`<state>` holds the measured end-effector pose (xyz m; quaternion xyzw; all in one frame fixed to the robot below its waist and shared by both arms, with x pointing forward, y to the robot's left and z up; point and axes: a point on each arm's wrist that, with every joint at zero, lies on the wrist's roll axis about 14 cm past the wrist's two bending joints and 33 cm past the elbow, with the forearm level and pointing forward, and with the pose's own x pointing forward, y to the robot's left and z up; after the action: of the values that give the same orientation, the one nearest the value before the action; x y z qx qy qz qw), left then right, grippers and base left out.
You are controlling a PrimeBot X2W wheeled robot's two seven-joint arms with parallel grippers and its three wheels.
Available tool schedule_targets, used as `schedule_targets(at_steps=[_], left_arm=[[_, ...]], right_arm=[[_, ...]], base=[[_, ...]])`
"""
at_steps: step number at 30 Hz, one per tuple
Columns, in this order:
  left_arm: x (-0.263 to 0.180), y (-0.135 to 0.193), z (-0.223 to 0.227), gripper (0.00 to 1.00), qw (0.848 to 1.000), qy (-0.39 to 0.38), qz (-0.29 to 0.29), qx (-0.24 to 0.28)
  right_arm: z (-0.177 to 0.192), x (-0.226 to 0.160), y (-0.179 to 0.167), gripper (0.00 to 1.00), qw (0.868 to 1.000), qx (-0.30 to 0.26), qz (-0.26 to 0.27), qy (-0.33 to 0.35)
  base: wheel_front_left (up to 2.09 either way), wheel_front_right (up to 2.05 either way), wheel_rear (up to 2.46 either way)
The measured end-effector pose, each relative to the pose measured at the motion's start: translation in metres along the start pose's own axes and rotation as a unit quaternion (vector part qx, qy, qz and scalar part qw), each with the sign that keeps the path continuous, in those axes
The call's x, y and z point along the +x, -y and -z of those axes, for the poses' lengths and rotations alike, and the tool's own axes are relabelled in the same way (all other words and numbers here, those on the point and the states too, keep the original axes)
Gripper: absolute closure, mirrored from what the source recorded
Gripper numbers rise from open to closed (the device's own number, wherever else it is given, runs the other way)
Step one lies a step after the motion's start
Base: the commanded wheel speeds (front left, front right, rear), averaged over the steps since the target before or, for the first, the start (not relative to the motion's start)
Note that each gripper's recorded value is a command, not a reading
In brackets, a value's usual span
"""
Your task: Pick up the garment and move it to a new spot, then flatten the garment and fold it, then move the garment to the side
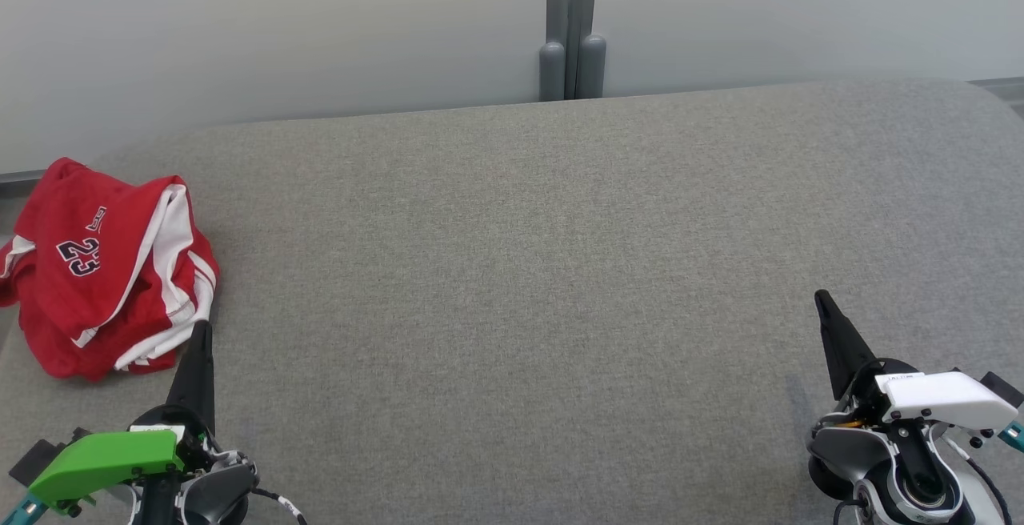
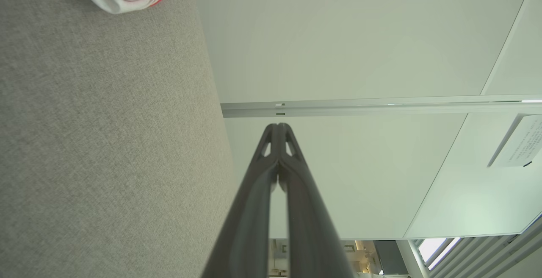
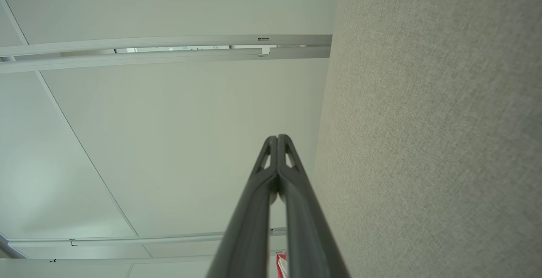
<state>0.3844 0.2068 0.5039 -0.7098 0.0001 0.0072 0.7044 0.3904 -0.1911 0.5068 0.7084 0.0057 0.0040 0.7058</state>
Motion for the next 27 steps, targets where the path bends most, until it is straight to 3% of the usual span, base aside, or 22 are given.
schedule_targets(at_steps=[27], left_arm=[[0.0, 0.0, 0.0, 1.0, 1.0, 0.0, 0.0, 0.0]], right_arm=[[0.0, 0.0, 0.0, 1.0, 1.0, 0.0, 0.0, 0.0]], base=[[0.0, 0.0, 0.0]])
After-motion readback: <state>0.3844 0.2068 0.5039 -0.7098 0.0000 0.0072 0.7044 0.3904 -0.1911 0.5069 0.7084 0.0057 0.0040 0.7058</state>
